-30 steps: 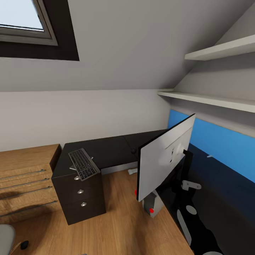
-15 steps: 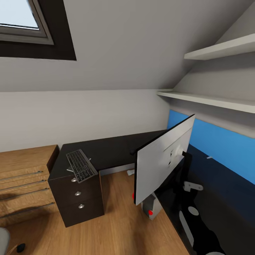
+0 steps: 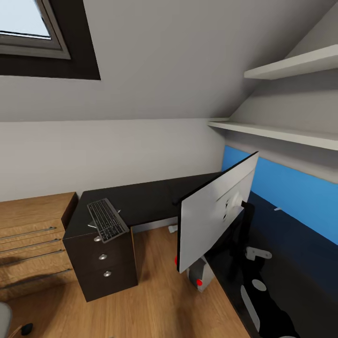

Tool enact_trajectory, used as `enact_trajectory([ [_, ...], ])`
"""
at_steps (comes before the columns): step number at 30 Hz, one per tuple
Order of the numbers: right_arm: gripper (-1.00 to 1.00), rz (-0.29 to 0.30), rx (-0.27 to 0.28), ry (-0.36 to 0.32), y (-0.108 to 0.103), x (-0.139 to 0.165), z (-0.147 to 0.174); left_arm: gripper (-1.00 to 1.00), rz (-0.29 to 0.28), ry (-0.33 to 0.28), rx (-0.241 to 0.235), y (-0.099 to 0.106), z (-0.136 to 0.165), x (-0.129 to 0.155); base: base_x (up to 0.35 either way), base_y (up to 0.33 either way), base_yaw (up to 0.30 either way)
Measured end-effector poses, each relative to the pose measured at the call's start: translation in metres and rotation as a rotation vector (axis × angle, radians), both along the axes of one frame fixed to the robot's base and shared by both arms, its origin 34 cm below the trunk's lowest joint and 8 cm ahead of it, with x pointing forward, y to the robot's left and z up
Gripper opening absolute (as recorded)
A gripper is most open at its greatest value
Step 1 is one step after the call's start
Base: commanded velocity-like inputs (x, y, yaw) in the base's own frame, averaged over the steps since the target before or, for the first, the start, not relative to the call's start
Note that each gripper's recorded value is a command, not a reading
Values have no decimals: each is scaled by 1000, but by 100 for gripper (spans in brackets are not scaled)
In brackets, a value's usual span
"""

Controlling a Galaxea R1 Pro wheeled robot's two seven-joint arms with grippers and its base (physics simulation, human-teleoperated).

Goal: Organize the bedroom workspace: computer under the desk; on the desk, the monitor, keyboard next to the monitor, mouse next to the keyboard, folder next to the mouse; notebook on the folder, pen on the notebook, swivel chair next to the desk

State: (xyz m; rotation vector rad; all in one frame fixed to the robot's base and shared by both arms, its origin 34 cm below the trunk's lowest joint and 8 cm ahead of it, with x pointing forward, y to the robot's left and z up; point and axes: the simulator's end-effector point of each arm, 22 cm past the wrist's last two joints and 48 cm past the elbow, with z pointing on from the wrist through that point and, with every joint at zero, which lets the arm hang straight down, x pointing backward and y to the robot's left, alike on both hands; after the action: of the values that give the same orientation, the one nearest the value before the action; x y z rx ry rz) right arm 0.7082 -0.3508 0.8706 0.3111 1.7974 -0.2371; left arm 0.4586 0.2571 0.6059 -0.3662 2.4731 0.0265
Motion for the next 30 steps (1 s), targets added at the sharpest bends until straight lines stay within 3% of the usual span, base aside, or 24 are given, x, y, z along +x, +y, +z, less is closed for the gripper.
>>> enact_trajectory([
  [13,100,-19,-44,-39,-26,-2,-2,100,2,-3,-2,-1,-7,2,3,-2,0],
  [30,100,-23,-54,-88,-29,1,-16,100,2,-10,-1,-1,-31,4,0,0,0],
])
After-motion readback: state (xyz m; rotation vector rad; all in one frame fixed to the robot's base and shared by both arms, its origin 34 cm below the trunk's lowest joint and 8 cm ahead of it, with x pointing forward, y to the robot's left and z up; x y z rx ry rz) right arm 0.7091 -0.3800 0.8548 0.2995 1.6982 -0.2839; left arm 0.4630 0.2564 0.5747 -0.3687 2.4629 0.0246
